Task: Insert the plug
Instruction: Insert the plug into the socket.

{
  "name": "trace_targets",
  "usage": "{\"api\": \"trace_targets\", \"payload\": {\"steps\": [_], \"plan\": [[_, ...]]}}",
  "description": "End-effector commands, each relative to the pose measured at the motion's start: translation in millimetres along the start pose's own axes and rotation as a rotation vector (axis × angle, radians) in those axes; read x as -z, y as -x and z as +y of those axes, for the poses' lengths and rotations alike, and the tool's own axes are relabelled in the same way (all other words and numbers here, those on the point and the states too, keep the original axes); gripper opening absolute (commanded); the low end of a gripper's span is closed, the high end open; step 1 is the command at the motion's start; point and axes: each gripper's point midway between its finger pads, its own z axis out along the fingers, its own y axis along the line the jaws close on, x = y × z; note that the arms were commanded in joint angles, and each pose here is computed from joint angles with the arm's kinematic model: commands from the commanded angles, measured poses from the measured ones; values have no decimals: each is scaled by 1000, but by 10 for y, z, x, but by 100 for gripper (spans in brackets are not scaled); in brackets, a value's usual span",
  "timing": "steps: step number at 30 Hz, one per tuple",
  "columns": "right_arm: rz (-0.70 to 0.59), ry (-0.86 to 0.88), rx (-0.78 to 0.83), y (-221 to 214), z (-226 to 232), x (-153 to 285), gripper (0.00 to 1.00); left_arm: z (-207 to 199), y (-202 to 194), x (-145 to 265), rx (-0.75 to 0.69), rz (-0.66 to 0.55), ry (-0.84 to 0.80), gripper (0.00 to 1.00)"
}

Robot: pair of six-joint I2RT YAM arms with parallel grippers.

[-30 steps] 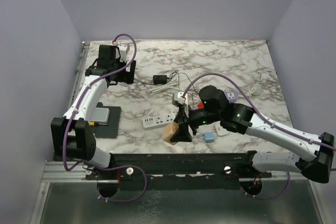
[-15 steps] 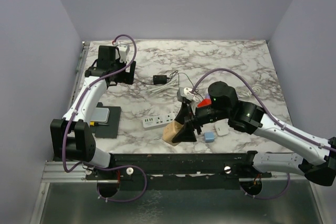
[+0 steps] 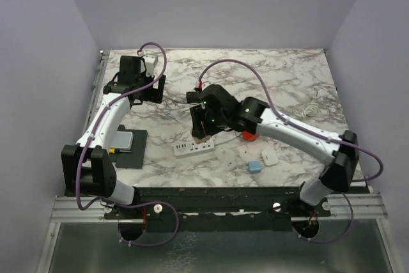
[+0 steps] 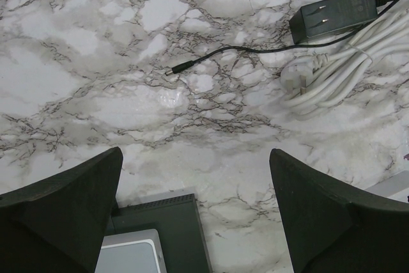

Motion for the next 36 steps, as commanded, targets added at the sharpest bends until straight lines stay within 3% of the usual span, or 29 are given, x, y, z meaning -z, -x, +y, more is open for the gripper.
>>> {"api": "trace_targets", "payload": {"steps": [1, 6, 19, 36], "plan": [[142, -520, -168, -467, -829, -247, 1, -21, 21, 12, -1, -13, -16, 99], [215, -629, -203, -682, -969, -483, 1, 0, 36, 20, -4, -12, -6, 99], [89, -490, -223, -613, -862, -640, 1, 37, 29, 55, -6, -6, 15, 99], [67, -423, -169, -578, -800, -903, 1, 56, 17, 58, -8, 7, 25, 99]]}}
